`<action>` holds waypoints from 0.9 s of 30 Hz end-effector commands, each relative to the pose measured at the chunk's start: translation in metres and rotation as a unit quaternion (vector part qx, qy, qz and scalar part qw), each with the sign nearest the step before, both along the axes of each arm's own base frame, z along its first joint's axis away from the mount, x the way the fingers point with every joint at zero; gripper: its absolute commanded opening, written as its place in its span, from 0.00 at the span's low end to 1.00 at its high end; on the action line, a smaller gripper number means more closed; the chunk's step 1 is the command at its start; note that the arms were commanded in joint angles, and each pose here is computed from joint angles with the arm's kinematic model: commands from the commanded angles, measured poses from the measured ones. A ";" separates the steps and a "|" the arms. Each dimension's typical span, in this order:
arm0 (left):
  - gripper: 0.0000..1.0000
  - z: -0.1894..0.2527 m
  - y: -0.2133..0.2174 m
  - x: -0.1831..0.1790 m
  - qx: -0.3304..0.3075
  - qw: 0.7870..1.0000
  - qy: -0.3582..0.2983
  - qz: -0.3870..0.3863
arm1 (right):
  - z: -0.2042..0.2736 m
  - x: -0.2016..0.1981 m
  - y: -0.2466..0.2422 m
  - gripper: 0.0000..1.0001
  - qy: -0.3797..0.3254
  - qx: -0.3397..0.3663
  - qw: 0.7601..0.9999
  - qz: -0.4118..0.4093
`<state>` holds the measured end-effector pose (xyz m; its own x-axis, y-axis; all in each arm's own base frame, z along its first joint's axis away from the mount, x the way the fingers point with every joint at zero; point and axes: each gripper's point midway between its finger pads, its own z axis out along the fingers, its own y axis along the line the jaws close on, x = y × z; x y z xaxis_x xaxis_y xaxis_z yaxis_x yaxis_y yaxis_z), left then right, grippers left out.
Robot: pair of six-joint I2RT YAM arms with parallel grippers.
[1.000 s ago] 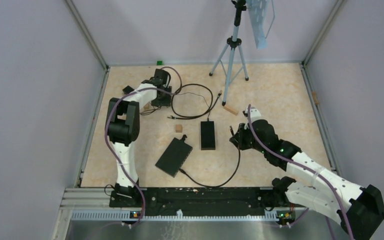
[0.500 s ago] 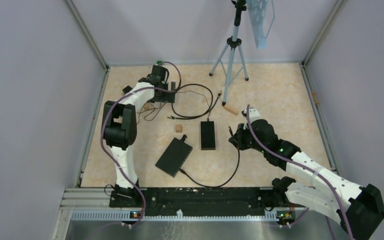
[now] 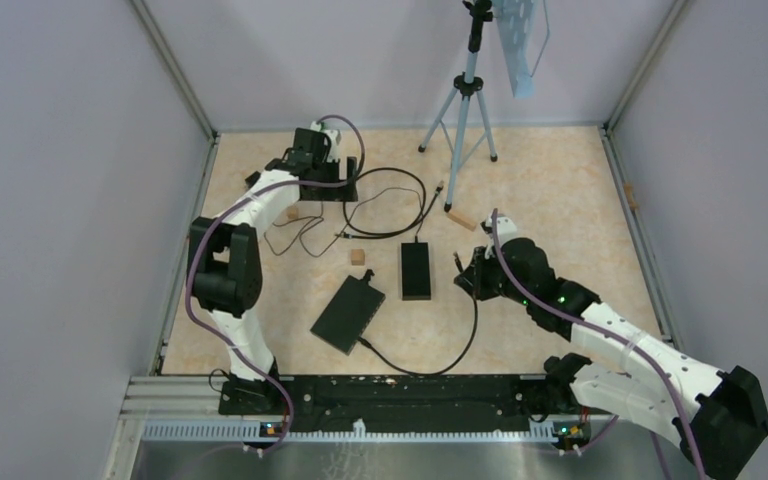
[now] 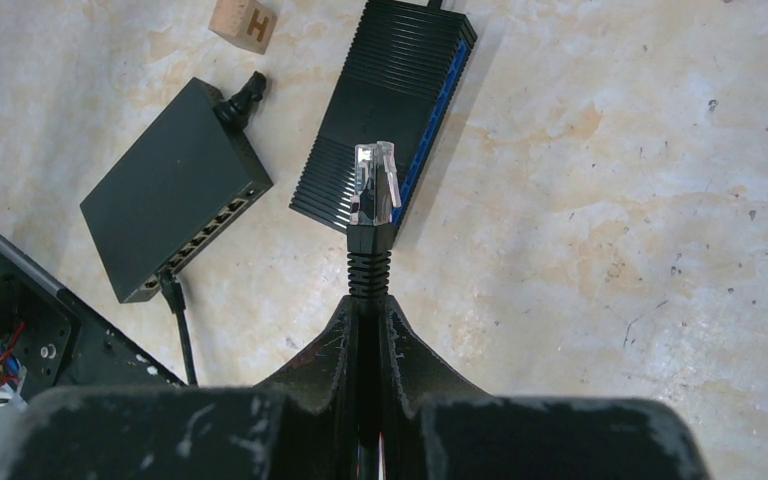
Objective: Insert the plug into the switch port
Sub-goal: Move the connector to the center of the board.
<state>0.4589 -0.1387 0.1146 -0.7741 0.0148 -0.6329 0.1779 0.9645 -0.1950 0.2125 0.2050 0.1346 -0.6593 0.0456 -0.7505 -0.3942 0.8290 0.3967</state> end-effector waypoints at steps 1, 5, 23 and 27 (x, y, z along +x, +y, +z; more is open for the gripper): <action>0.99 0.003 -0.012 -0.006 -0.026 0.999 -0.007 -0.023 | 0.007 0.006 0.005 0.00 -0.016 0.016 1.000 0.006; 0.99 -0.002 -0.016 -0.009 -0.031 0.999 -0.004 -0.024 | 0.007 0.005 0.005 0.00 -0.015 0.016 1.000 0.007; 0.94 0.017 -0.018 0.004 -0.035 0.999 -0.040 0.013 | 0.005 0.003 0.005 0.00 -0.015 0.018 1.000 0.009; 0.97 0.064 -0.017 0.020 -0.043 0.995 -0.092 0.024 | 0.010 0.004 0.008 0.00 -0.027 0.022 0.999 0.021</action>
